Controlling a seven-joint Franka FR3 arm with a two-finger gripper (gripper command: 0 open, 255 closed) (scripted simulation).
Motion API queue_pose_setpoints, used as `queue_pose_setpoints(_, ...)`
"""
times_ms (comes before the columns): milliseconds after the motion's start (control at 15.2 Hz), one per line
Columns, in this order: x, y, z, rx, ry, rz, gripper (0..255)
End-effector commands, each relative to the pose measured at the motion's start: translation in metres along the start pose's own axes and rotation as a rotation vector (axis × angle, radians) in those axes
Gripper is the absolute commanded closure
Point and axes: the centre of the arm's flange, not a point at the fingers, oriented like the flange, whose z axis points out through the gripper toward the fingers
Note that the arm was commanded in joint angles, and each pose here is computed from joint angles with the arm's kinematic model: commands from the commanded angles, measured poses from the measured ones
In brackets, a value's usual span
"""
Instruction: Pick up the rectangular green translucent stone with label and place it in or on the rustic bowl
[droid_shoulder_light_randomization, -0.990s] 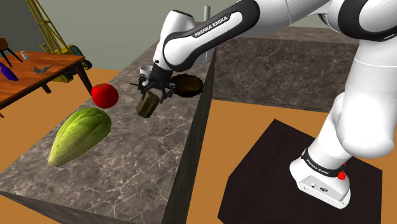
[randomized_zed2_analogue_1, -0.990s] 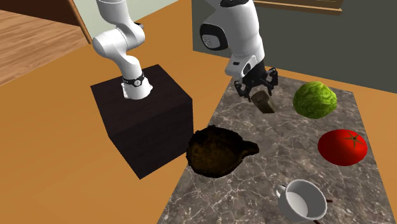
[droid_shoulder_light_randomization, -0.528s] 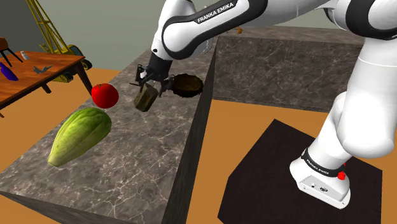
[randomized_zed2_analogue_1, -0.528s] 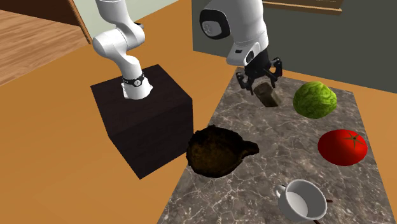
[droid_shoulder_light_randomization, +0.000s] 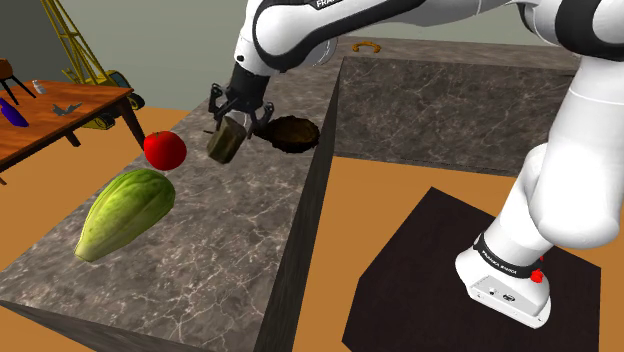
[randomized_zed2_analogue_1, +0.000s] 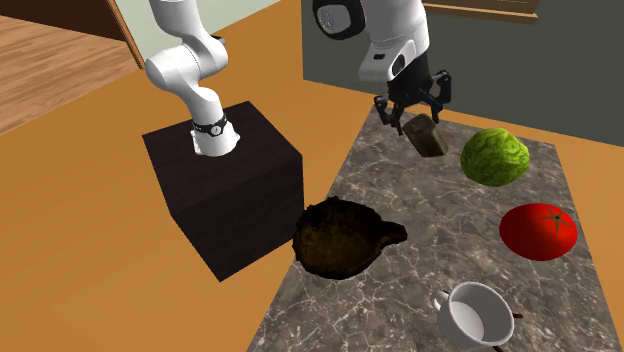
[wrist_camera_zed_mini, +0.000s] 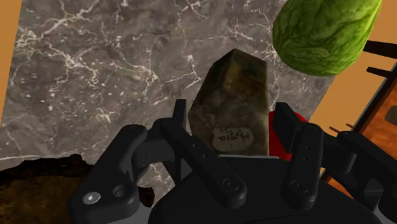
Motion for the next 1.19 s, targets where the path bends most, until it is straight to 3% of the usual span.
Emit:
queue_pose_setpoints(0,0.011,0.004,-0.009,0.0,0.0,0.0,255)
queue_pose_setpoints(1122,0.186,0.125,-0.08,0.0,0.0,0.0,255)
